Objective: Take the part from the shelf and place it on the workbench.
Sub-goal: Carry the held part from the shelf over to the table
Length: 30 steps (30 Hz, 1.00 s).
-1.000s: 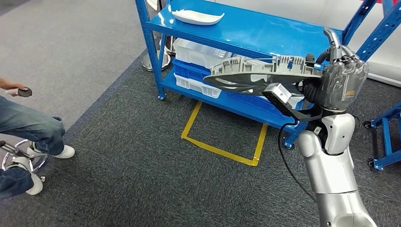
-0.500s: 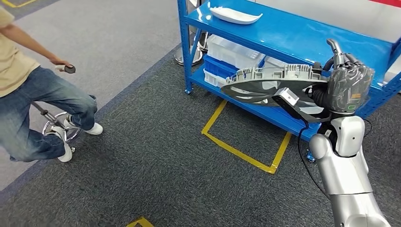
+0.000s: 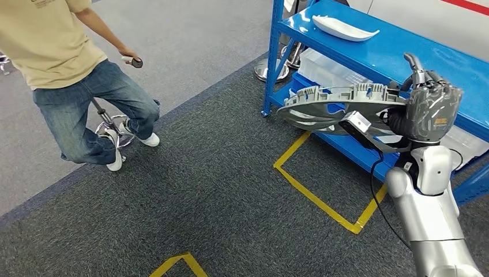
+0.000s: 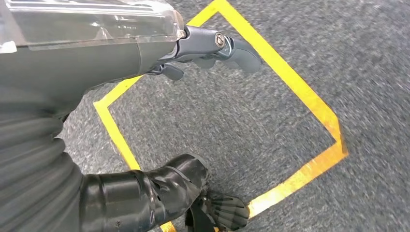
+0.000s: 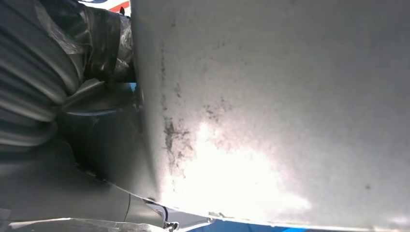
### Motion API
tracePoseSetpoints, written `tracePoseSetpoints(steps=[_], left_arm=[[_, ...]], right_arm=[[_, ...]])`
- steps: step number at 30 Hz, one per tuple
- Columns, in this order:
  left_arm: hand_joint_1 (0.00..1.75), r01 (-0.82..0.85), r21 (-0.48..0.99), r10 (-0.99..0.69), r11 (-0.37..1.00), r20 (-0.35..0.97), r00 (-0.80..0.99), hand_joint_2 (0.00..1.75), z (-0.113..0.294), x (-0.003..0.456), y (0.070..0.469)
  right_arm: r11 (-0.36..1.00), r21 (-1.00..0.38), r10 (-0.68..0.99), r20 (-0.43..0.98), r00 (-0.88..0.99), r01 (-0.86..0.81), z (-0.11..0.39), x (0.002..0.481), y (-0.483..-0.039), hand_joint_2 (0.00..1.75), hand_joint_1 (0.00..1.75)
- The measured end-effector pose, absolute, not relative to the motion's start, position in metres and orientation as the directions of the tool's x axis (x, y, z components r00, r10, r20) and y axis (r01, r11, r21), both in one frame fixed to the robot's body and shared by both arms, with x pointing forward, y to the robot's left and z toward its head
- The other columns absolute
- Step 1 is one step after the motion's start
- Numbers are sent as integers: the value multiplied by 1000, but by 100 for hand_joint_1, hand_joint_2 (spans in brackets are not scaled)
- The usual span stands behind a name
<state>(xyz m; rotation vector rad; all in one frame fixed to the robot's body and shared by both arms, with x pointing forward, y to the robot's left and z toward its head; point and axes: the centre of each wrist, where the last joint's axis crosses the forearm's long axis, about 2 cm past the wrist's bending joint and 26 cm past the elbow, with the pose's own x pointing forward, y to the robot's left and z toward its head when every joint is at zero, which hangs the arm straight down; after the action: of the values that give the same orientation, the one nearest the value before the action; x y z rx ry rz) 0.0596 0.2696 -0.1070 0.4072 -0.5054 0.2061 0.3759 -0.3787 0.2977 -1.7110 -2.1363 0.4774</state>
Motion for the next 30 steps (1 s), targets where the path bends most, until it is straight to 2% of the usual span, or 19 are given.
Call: tracePoseSetpoints(steps=[9,17,30], left_arm=[[0,-257,336,65,906,489,870,175,-107,57,272],[0,-245,363,48,899,474,879,175,-108,58,286],[0,-249,371,47,895,476,878,175,-108,56,288]], right_arm=[[183,-509,983,75,-168,841,298,374,-405,175,175],[179,-511,983,67,-169,841,297,374,-407,175,175],[165,-529,986,59,-158,833,289,370,-411,175,175]])
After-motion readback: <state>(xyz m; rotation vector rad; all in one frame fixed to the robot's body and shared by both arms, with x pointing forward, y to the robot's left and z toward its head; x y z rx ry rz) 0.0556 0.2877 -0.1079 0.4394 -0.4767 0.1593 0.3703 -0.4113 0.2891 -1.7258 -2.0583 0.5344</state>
